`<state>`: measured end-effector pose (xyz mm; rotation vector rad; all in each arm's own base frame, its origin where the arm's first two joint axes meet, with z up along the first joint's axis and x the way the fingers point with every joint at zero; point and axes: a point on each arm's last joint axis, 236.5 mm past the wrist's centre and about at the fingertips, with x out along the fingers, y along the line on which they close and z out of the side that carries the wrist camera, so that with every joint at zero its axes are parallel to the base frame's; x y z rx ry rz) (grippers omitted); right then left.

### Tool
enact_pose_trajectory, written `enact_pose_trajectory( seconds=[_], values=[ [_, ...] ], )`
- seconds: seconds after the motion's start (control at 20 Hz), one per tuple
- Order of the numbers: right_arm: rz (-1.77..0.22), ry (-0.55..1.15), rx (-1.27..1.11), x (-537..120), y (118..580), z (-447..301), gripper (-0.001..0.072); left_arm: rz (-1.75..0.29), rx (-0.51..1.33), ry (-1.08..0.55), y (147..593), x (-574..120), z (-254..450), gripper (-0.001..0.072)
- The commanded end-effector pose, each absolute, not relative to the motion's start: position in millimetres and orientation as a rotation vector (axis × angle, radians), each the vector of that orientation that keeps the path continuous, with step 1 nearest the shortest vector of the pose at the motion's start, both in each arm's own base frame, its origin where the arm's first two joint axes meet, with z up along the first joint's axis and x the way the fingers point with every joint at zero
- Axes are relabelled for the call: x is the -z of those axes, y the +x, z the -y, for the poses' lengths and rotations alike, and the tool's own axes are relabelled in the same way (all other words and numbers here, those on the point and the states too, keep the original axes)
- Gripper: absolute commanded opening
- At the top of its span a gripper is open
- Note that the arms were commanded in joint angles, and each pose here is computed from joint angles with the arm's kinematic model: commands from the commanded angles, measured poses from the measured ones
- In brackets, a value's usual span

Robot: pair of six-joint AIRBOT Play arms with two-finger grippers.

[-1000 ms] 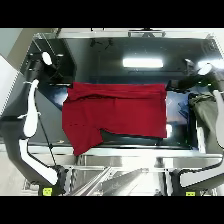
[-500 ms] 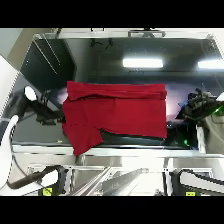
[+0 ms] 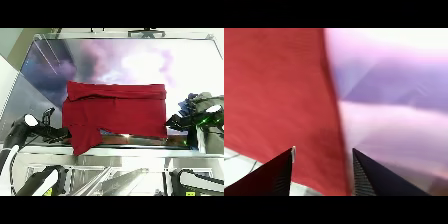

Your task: Fold the shirts.

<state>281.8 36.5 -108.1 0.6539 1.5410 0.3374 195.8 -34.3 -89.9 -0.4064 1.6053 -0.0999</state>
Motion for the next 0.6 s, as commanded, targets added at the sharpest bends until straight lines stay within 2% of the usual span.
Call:
enact_pose_trajectory(
  seconds=[0.0,0.2,0.35,0.4,0.45,0.55],
  values=[
    [-1.588,0.639,-0.393,124.4,277.6,-62.6,0.0432,-1.577,0.104,-0.466,196.8,104.5,43.8,0.0561],
    [-1.616,0.619,-0.443,125.8,273.6,-83.2,0.0432,-1.639,0.083,-0.488,194.9,125.9,42.6,0.0560],
    [-1.621,0.626,-0.453,124.1,272.2,-86.1,0.0432,-1.599,0.094,-0.538,208.3,130.4,49.6,0.0558],
    [-1.621,0.627,-0.453,124.0,272.2,-86.3,0.0432,-1.556,0.126,-0.575,218.2,126.0,58.4,0.0488],
    [-1.618,0.633,-0.455,123.3,272.9,-87.2,0.0432,-1.498,0.168,-0.617,230.7,117.8,68.6,0.0344],
    [-1.611,0.643,-0.455,122.3,274.7,-88.4,0.0432,-1.376,0.245,-0.683,254.1,96.8,85.3,0.0305]
  ],
)
